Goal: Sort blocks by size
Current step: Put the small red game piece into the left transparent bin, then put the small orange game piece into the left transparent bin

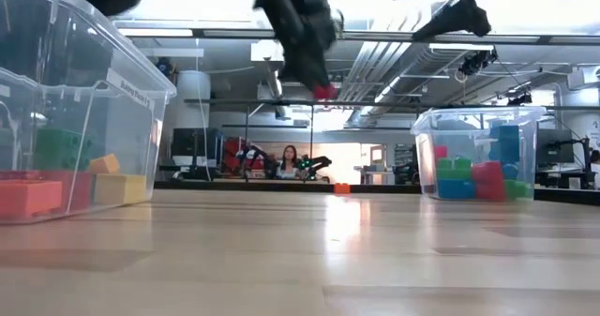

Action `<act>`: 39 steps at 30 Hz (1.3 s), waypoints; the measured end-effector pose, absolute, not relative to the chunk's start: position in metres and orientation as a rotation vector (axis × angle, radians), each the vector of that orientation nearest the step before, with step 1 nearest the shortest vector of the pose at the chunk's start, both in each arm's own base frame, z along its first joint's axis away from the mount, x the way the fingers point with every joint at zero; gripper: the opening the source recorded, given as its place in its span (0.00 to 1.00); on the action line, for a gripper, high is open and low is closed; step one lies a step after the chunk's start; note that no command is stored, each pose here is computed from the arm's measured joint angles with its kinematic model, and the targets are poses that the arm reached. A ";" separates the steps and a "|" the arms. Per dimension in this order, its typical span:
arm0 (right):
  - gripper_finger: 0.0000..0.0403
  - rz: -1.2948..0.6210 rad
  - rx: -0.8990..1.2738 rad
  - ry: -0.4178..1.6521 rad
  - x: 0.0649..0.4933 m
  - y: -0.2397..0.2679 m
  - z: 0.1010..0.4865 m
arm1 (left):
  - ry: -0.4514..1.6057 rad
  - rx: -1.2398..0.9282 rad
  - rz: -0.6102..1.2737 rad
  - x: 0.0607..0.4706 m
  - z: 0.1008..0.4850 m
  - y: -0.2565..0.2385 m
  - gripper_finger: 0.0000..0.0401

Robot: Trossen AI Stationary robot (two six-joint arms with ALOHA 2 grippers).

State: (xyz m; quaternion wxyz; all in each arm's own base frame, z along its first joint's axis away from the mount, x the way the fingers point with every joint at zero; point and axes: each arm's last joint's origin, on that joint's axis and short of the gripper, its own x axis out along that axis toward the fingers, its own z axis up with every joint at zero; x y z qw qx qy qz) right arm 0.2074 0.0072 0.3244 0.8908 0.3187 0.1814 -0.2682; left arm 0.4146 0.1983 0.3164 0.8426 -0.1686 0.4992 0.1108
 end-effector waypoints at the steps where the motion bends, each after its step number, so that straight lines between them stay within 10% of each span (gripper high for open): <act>1: 0.81 -0.545 0.645 0.383 0.209 0.004 0.325 | 1.055 -0.357 0.216 0.409 0.328 0.190 0.23; 19: 0.81 -0.472 0.465 0.507 0.232 -0.042 0.309 | 1.114 -0.857 0.575 0.245 0.348 0.003 0.23; 27: 0.81 -0.462 0.560 0.412 0.235 -0.051 0.316 | 1.397 -0.965 0.807 0.190 0.285 -0.028 0.24; 39: 0.81 -0.563 0.828 0.447 0.290 -0.092 0.300 | 1.492 -0.831 0.631 0.187 0.234 -0.031 0.61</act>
